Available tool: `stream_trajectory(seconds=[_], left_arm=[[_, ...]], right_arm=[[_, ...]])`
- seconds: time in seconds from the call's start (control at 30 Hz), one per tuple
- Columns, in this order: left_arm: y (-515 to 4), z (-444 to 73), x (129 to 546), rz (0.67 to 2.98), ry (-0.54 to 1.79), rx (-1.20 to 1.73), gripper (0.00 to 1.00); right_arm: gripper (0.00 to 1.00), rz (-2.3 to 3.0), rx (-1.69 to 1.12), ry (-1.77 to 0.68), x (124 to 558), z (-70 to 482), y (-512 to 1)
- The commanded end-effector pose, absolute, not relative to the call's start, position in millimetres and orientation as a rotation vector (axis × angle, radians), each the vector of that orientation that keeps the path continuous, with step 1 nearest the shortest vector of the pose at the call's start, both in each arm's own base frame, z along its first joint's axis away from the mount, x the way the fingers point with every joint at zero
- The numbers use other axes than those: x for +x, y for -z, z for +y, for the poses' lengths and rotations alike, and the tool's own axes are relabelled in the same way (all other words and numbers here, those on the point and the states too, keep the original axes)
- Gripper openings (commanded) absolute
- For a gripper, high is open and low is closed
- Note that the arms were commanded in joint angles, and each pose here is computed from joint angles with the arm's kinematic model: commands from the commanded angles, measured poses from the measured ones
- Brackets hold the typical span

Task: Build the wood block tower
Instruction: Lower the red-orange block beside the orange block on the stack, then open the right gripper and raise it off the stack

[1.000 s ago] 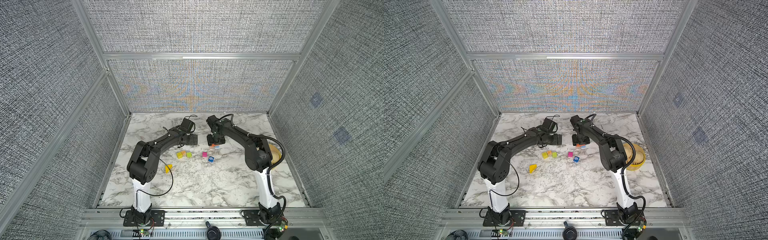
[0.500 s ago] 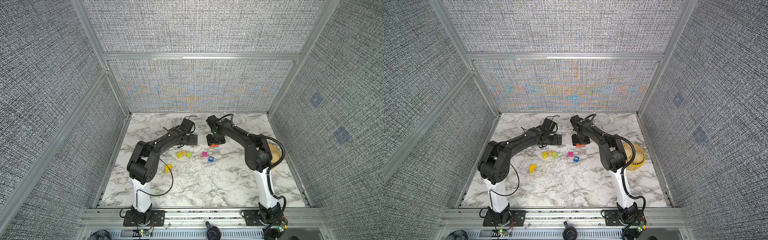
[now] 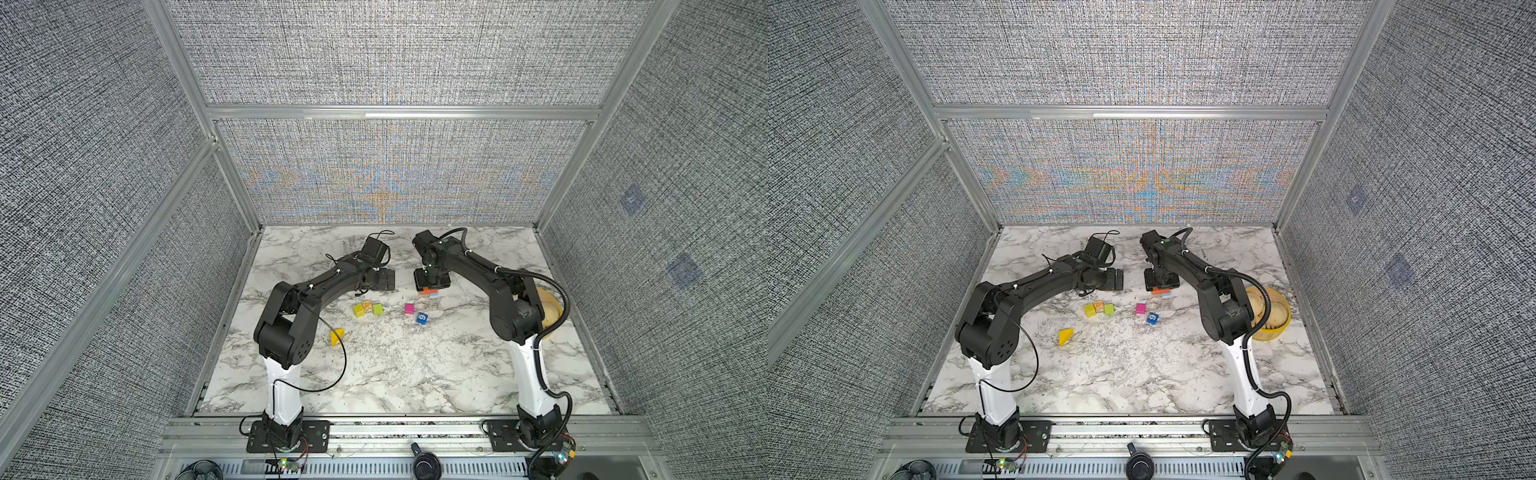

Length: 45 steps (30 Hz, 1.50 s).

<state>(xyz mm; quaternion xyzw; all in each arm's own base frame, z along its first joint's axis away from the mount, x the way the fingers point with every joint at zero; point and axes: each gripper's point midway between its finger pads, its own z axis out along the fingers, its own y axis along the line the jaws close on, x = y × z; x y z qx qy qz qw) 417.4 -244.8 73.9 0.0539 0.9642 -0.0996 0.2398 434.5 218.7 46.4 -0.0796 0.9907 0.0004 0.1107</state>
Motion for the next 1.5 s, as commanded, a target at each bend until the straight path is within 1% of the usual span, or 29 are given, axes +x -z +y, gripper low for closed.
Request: stream_trajectory(seconds=[0.0, 0.17, 0.43, 0.7, 0.9, 1.0, 1.07, 1.2, 1.33, 1.47], left_arm=[[-76, -244, 418, 2.637, 0.27, 0.154, 0.99], [-75, -245, 417, 2.638, 0.275, 0.156, 0.99], [-84, -241, 414, 2.628, 0.275, 0.142, 0.99], [-95, -233, 401, 2.63, 0.277, 0.119, 0.98], [-105, -222, 384, 2.632, 0.266, 0.116, 0.88], [-103, -215, 374, 2.659, 0.24, 0.109, 0.79], [-99, -209, 366, 2.685, 0.209, 0.099, 0.75], [-85, -198, 352, 2.735, 0.145, 0.062, 0.75], [-69, -190, 343, 2.78, 0.087, 0.018, 0.78], [-62, -188, 337, 2.798, 0.081, -0.013, 0.79]], right_arm=[[0.64, 2.907, -0.218, 0.003, 437, 219, -48], [0.65, 2.903, -0.218, 0.004, 436, 218, -50], [0.7, 2.867, -0.214, -0.021, 432, 216, -65], [0.7, 2.833, -0.218, -0.056, 416, 212, -84], [0.68, 2.812, -0.223, -0.07, 397, 205, -93], [0.66, 2.799, -0.224, -0.088, 387, 202, -99], [0.66, 2.79, -0.222, -0.104, 381, 200, -101], [0.65, 2.788, -0.224, -0.138, 366, 199, -99], [0.66, 2.801, -0.236, -0.156, 353, 202, -91], [0.66, 2.809, -0.243, -0.172, 344, 203, -84]])
